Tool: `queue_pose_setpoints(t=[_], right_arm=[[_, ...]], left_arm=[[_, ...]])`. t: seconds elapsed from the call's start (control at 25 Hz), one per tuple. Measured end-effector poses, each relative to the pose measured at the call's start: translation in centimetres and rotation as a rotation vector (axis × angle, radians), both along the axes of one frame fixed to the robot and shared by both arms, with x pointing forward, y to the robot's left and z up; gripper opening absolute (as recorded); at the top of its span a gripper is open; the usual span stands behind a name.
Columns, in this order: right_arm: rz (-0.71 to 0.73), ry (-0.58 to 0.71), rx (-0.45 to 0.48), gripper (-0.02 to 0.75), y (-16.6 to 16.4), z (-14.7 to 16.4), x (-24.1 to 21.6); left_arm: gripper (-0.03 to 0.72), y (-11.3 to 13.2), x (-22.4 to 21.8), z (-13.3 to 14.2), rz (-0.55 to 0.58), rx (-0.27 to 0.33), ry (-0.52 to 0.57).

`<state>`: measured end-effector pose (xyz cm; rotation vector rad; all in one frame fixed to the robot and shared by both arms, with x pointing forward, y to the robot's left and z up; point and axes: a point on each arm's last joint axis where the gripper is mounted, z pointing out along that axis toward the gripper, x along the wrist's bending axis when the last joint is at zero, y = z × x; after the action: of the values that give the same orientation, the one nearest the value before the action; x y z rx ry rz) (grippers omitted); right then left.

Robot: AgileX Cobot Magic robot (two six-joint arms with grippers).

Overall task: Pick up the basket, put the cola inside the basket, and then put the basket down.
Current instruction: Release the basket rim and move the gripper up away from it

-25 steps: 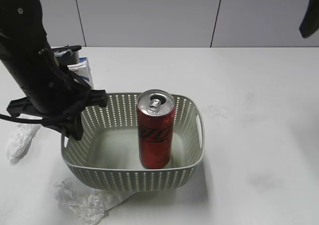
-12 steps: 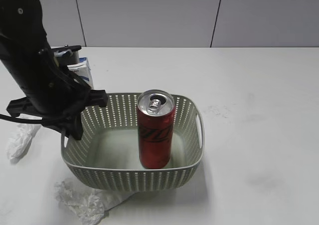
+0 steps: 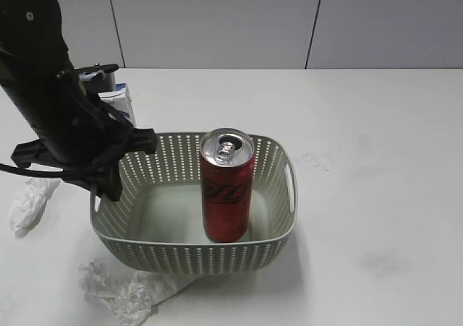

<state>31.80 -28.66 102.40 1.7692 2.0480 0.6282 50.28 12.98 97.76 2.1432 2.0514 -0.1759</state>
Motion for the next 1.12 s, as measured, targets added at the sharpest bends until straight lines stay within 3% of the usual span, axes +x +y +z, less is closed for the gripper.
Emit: queue_pose_setpoints(t=[0.28,0.64,1.12], right_arm=[[-0.002,-0.274,0.029,0.592,-0.4,0.8,-3.5],[-0.002,-0.528,0.057,0.592,-0.7,1.4,-6.9],[-0.003,-0.550,0.056,0.591,-0.8,1.4,-7.2]], left_arm=[[-0.004,0.0,0.0,0.0,0.000,0.000,-0.001],[-0.004,-0.1,0.2,0.0,0.007,-0.015,-0.022],[-0.004,-0.9,1.6,0.9,-0.019,-0.046,-0.087]])
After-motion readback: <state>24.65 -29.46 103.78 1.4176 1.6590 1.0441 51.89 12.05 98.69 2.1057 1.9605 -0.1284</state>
